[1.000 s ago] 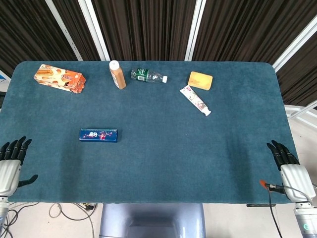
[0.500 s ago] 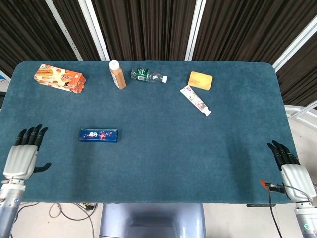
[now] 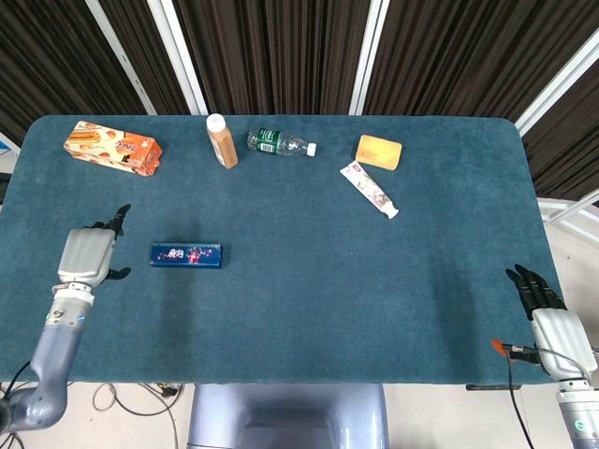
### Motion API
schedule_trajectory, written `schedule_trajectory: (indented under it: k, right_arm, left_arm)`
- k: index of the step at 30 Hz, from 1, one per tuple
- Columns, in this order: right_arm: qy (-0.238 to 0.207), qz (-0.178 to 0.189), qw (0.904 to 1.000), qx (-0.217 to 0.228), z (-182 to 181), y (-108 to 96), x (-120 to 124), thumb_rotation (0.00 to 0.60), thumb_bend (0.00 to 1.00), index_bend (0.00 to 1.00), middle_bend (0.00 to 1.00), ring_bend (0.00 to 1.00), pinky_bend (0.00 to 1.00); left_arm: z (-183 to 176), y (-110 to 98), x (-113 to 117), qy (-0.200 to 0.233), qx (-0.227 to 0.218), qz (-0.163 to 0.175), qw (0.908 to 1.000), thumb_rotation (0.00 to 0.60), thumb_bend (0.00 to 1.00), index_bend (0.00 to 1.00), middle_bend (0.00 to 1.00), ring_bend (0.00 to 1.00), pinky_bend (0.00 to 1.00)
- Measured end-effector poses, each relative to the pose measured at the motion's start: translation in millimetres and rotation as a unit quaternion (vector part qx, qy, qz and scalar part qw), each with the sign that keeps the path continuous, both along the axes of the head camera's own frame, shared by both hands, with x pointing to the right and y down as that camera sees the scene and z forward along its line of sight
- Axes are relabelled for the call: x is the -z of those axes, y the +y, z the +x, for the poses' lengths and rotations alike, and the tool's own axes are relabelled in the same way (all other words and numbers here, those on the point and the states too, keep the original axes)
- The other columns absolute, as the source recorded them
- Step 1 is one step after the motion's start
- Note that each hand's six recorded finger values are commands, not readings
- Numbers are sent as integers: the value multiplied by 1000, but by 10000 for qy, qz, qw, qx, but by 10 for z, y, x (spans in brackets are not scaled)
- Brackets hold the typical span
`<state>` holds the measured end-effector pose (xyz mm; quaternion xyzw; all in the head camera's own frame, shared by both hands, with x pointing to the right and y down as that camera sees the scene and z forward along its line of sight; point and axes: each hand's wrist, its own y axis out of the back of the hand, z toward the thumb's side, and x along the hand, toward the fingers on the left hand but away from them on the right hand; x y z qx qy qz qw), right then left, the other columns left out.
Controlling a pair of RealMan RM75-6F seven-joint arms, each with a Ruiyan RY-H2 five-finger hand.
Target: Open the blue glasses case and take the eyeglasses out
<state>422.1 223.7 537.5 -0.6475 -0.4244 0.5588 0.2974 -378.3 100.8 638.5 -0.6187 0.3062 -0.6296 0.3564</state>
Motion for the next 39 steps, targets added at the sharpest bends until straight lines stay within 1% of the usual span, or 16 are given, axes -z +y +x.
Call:
schedule_trajectory:
  k: [1,3,4,6,9,13,18,25,30,35,39]
  right_arm:
    - [-2,-7,10000,-5,2,-1,-2,600,154,0,0,0,187]
    - [-11,-17,10000,-12,2,-1,-3,600,154,0,0,0,186]
    - [-13,-19,10000,-15,3,-2,-3,600,154,0,0,0,186]
    - [-17,-25,10000,-19,3,-2,-5,600,154,0,0,0,187]
    - [-32,-41,10000,-29,2,-2,-8,600,154,0,0,0,187]
    - [-37,-49,10000,-36,1,-3,-11,600,154,0,0,0,187]
    - [-46,-57,10000,-55,5,-3,-11,600,155,0,0,0,186]
    - [-56,-62,9999,-71,9,-5,-10,600,154,0,0,0,186]
    - [-51,-56,9999,-86,14,-6,-9,600,154,0,0,0,187]
    - [-49,-59,9999,-86,14,-7,-11,600,155,0,0,0,187]
    - [-46,-56,9999,-83,14,-7,-12,600,154,0,0,0,186]
  left_arm:
    - [11,-20,-45,-25,14,-59,10000,600,86,74,344,321,452]
    - [34,-50,-129,-83,31,-175,9998,600,86,83,248,203,338]
    - [52,-61,-176,-115,33,-250,9996,600,86,87,222,172,306]
    - [80,-60,-244,-140,54,-400,9991,600,91,107,150,89,209]
    - [109,-49,-304,-159,69,-578,9982,600,139,145,115,43,137]
    - [174,-49,-381,-146,89,-809,9966,600,207,197,114,41,130]
    - [290,-78,-471,-136,26,-926,9956,600,251,238,115,41,130]
    - [390,-112,-604,-183,-75,-1036,9944,600,262,249,116,41,130]
    - [471,-92,-693,-232,-217,-1152,9928,600,265,266,116,41,130]
    - [485,-85,-721,-239,-236,-1184,9924,600,301,272,116,41,130]
    - [477,-88,-730,-219,-201,-1190,9924,600,304,274,116,41,130]
